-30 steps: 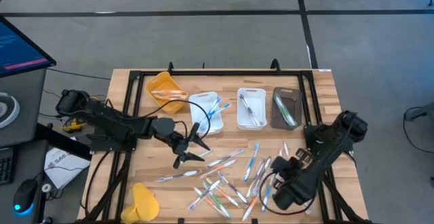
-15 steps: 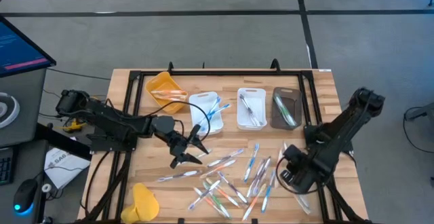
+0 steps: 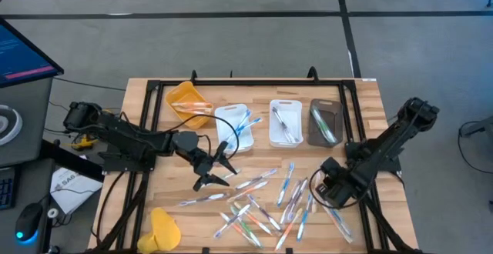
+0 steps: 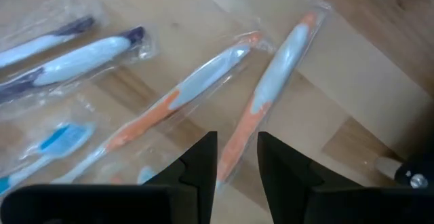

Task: Pick & Place Toothbrushes
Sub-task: Put the orange toothbrush into the orange bin

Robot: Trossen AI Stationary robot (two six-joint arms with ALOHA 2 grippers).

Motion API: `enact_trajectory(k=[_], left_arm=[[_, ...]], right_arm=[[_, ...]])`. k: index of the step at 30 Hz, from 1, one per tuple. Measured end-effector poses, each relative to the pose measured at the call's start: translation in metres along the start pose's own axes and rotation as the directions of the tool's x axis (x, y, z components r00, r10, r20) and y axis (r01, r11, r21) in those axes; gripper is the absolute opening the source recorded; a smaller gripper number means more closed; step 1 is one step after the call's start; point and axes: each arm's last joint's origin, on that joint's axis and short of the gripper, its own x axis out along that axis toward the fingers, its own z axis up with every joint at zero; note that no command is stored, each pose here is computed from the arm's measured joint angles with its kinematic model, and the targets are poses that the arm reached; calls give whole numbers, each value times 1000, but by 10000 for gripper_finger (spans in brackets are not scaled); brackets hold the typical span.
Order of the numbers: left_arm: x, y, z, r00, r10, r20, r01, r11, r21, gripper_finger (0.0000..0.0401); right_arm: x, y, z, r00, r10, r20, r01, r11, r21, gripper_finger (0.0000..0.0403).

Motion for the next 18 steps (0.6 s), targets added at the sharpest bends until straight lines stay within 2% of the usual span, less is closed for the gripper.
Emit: enact_trajectory(k=[9,18], left_arm=[[0,-1,-1,1000,-5,-10,4,999,-47,208],[0,-1,-1,1000,-5,-14,4,997,-74,208]], right_arm=[[10,1,1,1000,-15,1,15,1000,13,99],[38,10,-4,985,-171,-24,172,985,20,99]])
